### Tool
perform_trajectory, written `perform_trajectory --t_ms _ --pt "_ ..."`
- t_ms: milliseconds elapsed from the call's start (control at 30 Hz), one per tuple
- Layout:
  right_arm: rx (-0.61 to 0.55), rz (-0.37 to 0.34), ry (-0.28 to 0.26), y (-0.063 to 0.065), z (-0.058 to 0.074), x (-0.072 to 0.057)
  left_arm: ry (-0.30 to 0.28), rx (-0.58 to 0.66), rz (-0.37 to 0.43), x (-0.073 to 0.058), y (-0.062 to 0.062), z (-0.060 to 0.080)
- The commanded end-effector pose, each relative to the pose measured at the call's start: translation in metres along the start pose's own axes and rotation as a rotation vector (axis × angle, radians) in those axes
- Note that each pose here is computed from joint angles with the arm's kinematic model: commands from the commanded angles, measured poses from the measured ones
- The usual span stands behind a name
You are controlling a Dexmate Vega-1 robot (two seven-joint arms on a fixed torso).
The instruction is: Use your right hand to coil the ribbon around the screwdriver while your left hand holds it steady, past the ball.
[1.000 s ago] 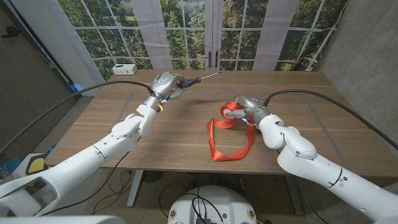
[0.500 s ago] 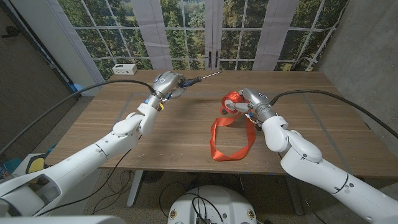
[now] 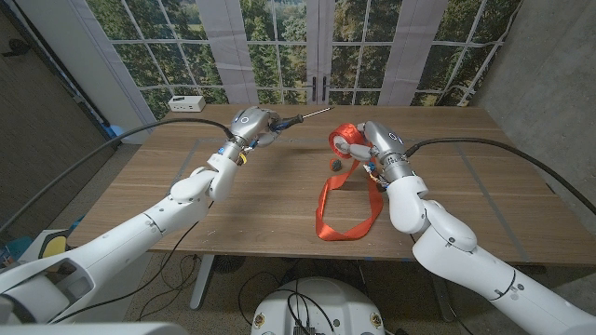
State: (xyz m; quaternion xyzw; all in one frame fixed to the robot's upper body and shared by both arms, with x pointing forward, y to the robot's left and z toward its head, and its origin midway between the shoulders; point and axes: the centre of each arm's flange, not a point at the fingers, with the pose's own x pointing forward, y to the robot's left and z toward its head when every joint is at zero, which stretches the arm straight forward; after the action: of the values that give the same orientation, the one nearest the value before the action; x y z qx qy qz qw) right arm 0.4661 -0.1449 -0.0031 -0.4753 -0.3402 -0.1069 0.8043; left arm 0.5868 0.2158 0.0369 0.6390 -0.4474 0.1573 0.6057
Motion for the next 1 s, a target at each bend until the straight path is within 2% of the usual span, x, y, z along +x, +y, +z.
perform_trajectory --t_ms 33,67,133,200,333,700,1000 --pt "0.025 -0.092 -0.019 -0.007 0.027 0.007 -0.01 0.009 -0.016 0.001 0.001 0.002" --pt "0.028 -0.119 -0.04 -0.007 0.032 0.009 -0.01 0.008 -0.012 0.001 0.001 0.001" --pt "0.028 -0.117 -0.053 -0.008 0.035 0.01 -0.01 0.009 -0.016 0.001 0.001 0.001" --pt "0.035 -0.158 -0.082 -0.009 0.042 0.014 -0.012 0.007 -0.015 0.001 0.001 0.002" --pt "0.023 -0.122 -0.111 -0.008 0.049 0.018 -0.017 0.006 -0.021 0.001 0.001 0.002" --pt "0.034 -0.142 -0.165 -0.01 0.067 0.023 -0.046 0.002 -0.041 0.009 0.006 0.008" --pt "0.033 -0.207 -0.186 -0.011 0.084 0.03 -0.085 -0.003 -0.076 0.018 0.009 0.015"
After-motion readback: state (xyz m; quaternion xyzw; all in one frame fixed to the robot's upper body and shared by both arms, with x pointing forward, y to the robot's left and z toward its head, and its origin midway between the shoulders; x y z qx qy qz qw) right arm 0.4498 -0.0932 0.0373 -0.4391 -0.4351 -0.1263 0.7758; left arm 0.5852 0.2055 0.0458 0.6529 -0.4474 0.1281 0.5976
